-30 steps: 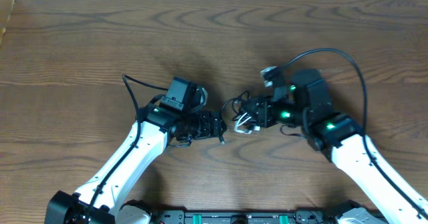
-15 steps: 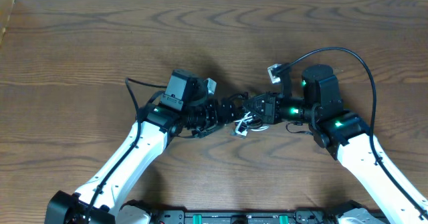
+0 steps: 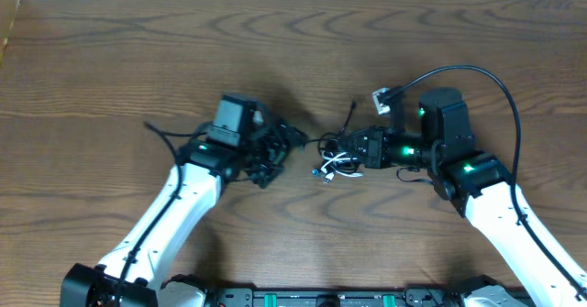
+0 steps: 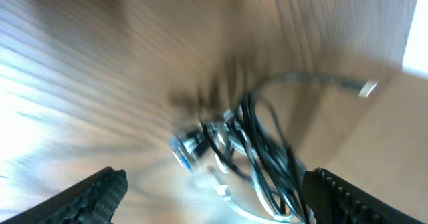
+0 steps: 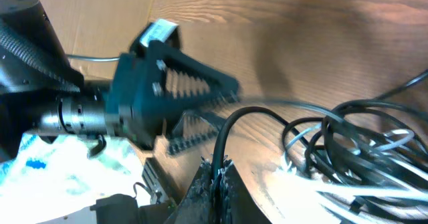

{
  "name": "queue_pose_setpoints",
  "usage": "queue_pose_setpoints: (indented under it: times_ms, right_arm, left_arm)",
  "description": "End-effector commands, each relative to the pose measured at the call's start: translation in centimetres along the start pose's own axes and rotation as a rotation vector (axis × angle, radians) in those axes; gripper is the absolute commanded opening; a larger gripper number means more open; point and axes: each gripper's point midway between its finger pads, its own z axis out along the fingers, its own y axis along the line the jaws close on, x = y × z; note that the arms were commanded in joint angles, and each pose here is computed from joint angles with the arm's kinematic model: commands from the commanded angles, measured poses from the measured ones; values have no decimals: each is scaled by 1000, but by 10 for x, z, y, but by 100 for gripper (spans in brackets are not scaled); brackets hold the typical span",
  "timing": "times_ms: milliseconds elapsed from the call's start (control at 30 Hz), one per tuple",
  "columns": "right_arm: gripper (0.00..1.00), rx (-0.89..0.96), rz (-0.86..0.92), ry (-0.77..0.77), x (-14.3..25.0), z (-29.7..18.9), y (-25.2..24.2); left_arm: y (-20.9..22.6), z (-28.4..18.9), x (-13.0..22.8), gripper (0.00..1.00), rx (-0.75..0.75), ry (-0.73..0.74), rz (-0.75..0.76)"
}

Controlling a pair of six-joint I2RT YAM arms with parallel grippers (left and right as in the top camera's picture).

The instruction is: Untangle cables

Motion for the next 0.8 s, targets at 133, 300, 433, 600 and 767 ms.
queue_pose_setpoints:
  times_ms: [133,300,433,600,767]
  right_arm:
    - [1,-1,16,-9,-3,-7,-4]
    - [1,0,143,-11,-4,-7,-5]
    - [1,-31,371,-42,-14,-7,2]
    - [2,-98,477,-92,-31,-9,16]
    - [6,-205,492,-172,-58,-16,39]
  left_arm:
    - [19,-27,-36,91,27,-21,-154]
    - [23,-24,-10,91,2,80,-115]
    - [32,-20,7,90,-59,120,-123]
    - [28,-12,26,90,-78,155,-78]
    - [28,-9,33,90,-96,158,-48]
